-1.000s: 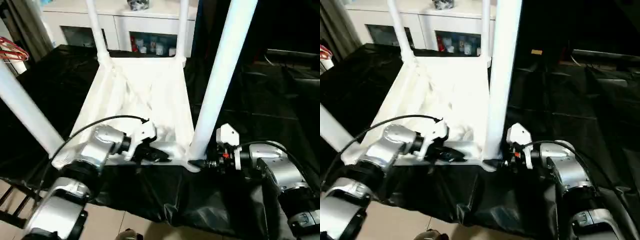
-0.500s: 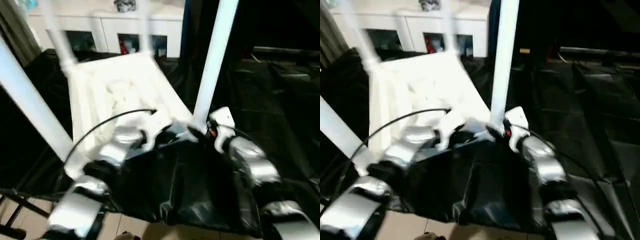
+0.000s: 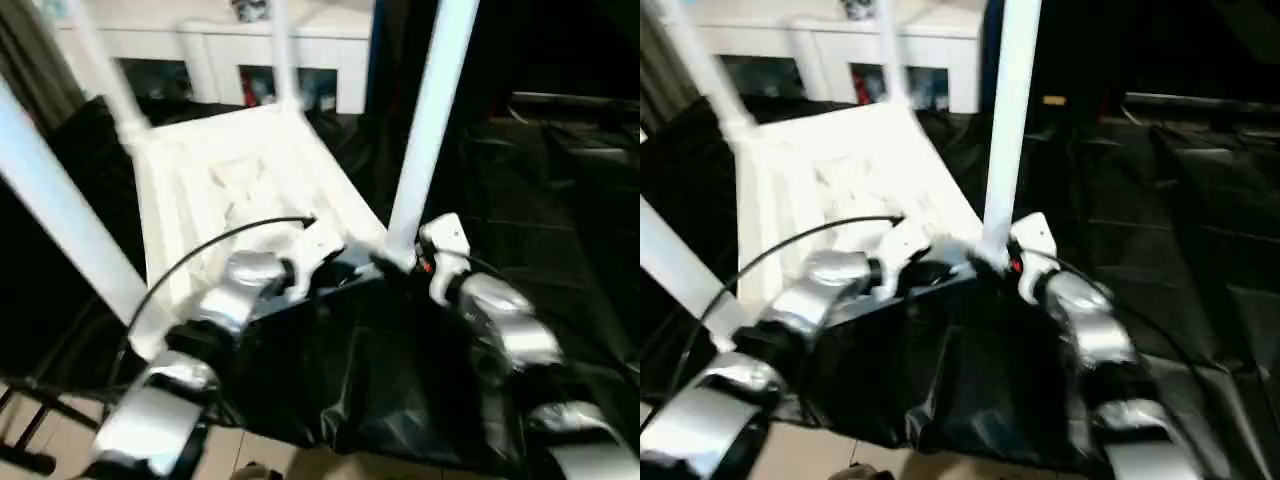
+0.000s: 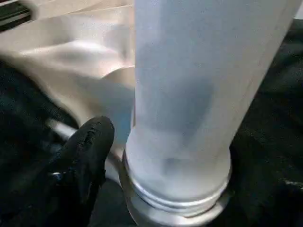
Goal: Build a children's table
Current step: Rotate leg to tighten
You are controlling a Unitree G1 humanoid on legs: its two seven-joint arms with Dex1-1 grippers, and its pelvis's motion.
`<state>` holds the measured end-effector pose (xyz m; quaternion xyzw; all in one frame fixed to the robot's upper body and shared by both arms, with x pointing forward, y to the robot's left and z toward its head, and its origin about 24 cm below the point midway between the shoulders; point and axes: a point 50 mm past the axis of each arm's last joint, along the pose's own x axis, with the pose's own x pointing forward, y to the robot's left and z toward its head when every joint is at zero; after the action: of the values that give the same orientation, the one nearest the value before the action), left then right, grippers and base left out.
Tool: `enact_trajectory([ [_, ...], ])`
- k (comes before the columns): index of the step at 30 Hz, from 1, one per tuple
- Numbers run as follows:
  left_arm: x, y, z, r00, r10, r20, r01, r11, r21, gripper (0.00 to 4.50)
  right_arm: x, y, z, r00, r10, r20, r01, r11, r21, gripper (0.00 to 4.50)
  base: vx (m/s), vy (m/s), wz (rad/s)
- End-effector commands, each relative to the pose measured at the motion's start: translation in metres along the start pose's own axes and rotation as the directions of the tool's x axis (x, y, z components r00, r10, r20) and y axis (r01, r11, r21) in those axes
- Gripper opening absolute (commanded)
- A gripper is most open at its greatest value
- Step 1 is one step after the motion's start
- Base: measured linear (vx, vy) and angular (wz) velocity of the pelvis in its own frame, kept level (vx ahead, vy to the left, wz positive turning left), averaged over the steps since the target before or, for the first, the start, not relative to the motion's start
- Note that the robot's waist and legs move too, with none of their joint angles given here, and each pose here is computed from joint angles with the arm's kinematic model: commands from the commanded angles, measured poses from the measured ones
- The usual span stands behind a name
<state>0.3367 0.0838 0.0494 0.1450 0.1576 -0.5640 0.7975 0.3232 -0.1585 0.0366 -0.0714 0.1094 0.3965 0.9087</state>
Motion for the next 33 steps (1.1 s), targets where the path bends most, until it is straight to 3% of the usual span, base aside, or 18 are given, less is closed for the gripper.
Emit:
enact_trajectory([
  [1, 0.001, -0.004, 0.023, 0.991, -0.086, 0.101, 0.077, 0.993, 0.085, 0.0, 0.003, 0.016, -0.003, 0.988, 0.157, -0.013, -0.157, 0.988, -0.01, 3.81, 0.0, 0.0, 0.0],
  [4, -0.005, -0.005, 0.02, 0.987, -0.137, 0.08, 0.13, 0.987, 0.09, 0.0, -0.003, 0.019, -0.003, 0.97, 0.242, -0.028, -0.243, 0.97, -0.032, 3.81, 0.0, 0.0, 0.0],
  [10, -0.019, -0.002, 0.014, 0.974, -0.222, 0.042, 0.218, 0.972, 0.086, 0.0, -0.018, 0.027, -0.002, 0.889, 0.451, -0.079, -0.457, 0.885, -0.086, 3.81, 0.0, 0.0, 0.0],
  [16, -0.024, -0.002, 0.012, 0.966, -0.26, 0.02, 0.257, 0.963, 0.08, 0.0, -0.025, 0.034, -0.004, 0.822, 0.556, -0.126, -0.566, 0.82, -0.078, 3.81, 0.0, 0.0, 0.0],
  [28, -0.023, -0.002, 0.012, 0.969, -0.245, 0.037, 0.242, 0.967, 0.079, 0.0, -0.023, 0.035, -0.003, 0.839, 0.536, -0.092, -0.542, 0.838, -0.059, 2.81, 0.0, 0.0, 0.0],
  [33, -0.022, -0.001, 0.013, 0.975, -0.219, 0.047, 0.215, 0.973, 0.081, 0.0, -0.021, 0.037, -0.005, 0.853, 0.516, -0.08, -0.521, 0.852, -0.055, 2.7, 0.0, 0.0, 0.0],
])
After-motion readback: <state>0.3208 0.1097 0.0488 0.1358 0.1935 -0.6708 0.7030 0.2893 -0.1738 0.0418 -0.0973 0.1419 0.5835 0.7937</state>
